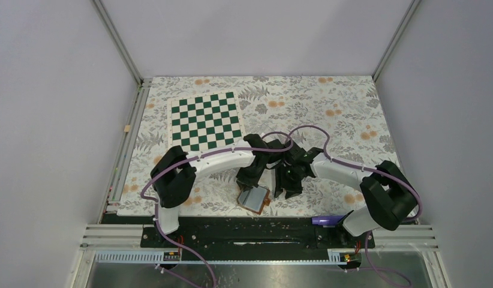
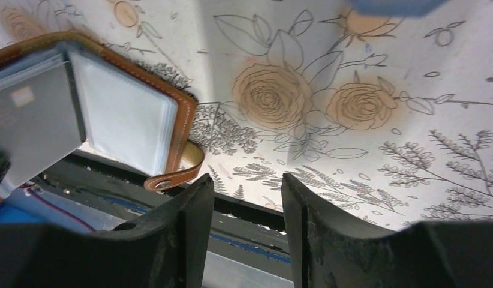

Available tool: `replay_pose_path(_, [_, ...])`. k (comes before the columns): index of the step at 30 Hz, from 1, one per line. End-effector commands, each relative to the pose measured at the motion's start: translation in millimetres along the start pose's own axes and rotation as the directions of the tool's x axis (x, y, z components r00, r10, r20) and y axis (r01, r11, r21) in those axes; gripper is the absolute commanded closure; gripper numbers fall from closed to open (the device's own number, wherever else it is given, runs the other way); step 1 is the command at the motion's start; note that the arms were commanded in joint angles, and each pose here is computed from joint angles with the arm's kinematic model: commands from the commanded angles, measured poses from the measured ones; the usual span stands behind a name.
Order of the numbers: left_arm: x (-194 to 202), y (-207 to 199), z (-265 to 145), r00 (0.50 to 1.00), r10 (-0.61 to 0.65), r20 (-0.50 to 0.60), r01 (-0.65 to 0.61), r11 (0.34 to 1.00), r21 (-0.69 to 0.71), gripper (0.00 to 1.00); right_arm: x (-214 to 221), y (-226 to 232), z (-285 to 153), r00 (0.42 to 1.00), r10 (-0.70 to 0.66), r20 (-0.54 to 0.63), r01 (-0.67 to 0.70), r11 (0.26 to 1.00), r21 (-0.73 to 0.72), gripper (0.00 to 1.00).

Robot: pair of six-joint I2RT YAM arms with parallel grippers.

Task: Put the credit cards into the card holder
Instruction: Close the card holder at the corner of the board.

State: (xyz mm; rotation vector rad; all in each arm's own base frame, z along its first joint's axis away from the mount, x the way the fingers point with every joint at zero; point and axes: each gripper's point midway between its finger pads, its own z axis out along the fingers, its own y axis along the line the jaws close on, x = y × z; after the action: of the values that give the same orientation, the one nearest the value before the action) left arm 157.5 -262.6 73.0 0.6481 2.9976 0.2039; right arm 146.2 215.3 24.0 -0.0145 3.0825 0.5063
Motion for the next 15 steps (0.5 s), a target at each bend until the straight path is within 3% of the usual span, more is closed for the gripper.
replay_pose_path(1, [-18, -14, 0, 0.996, -0.03, 0.088, 0.025, 0.998, 0.059, 0.87, 4, 38, -9, 0.999, -0.035, 0.036, 0.039, 0.989, -0.145, 0.46])
replay_pose_path(6, [-13, -20, 6, 0.993, -0.081, 0.088, 0.068, 0.988, 0.136, 0.9, -4, 59, -9, 0.999, 0.002, 0.051, 0.01, 0.972, -0.235, 0.41])
replay_pose_path(11, [-15, -19, 2, 0.983, -0.145, 0.116, 0.119, 0.97, 0.211, 1.0, -8, 67, -2, 0.999, -0.002, 0.033, 0.01, 0.971, -0.237, 0.41])
replay_pose_path(15, [-17, -11, 0, 0.977, -0.17, 0.128, 0.14, 0.968, 0.21, 1.0, -5, 68, 3, 1.0, -0.027, 0.008, 0.028, 0.979, -0.204, 0.43])
